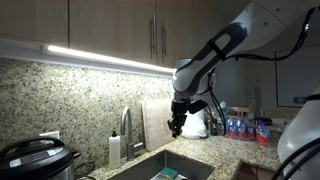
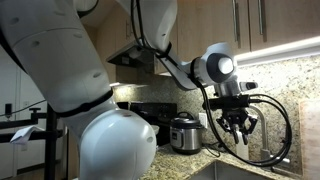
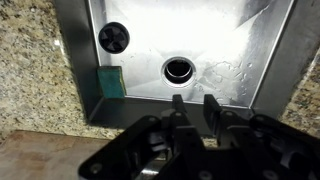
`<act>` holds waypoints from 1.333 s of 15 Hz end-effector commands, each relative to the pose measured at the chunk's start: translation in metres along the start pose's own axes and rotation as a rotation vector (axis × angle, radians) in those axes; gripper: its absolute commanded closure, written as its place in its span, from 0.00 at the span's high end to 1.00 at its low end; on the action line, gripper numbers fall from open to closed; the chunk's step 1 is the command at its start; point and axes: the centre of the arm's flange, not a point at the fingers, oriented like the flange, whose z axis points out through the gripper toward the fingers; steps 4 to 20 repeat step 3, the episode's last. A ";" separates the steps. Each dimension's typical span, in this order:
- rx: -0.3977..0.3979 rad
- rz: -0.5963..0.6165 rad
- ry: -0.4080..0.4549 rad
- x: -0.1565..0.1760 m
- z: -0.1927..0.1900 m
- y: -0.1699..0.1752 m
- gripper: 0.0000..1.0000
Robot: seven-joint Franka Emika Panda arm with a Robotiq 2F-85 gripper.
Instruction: Close the tap
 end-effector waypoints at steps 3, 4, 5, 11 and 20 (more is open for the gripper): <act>0.000 0.000 0.000 0.000 0.000 0.000 0.28; 0.000 0.000 0.000 0.000 0.000 0.000 0.28; 0.000 0.000 0.000 0.000 0.000 0.000 0.28; 0.000 0.000 0.000 0.000 0.000 0.000 0.28; 0.000 0.000 0.000 0.000 0.000 0.000 0.28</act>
